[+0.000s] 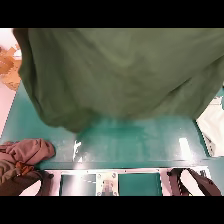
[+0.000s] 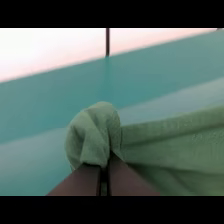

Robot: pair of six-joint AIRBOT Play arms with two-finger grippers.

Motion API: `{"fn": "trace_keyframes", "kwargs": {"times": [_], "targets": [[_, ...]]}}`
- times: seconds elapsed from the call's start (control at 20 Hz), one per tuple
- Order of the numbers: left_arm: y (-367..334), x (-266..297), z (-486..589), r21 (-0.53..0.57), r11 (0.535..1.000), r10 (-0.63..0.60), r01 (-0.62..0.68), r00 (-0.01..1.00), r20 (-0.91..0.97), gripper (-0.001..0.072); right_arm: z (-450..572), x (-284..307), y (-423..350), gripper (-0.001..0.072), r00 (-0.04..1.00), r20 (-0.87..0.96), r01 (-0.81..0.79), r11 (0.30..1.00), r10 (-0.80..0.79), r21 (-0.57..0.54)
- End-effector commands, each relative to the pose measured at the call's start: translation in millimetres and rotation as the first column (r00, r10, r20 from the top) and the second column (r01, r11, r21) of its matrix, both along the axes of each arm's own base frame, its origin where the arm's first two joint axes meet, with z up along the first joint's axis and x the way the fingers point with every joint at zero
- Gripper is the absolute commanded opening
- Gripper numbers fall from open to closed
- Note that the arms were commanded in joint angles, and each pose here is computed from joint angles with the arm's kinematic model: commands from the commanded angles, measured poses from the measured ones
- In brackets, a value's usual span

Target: Fold the shirts.

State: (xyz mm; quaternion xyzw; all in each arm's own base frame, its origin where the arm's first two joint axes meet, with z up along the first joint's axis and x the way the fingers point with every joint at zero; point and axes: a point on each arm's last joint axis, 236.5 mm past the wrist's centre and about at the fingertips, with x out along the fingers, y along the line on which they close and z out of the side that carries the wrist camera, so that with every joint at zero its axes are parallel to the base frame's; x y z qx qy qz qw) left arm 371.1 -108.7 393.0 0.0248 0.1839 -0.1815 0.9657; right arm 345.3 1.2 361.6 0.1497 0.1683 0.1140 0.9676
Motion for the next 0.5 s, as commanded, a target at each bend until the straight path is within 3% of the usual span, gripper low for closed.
{"fn": "trace_keyframes", "kwargs": {"times": [0.0,0.25,0.4,0.45], "targets": [[7,65,-116,0.096,0.994,0.068,-0.048,0.974,-0.218,0.0024,-135,45,-11,0.0017,0.98,-0.199,0.042,0.994,-0.021,0.098],[-23,151,-341,0.111,0.993,0.027,0.039,0.844,-0.536,0.0025,-336,102,-11,0.0017,0.871,-0.483,0.182,0.971,-0.085,0.158],[-40,184,-396,0.041,0.999,0.004,0.024,0.82,-0.572,0.0029,-379,128,-11,0.0023,0.829,-0.554,0.22,0.954,-0.074,0.203],[-40,192,-393,0.04,0.999,0.005,0.021,0.829,-0.559,0.0244,-379,135,-14,0.0152,0.831,-0.551,0.218,0.955,-0.074,0.2]]}}
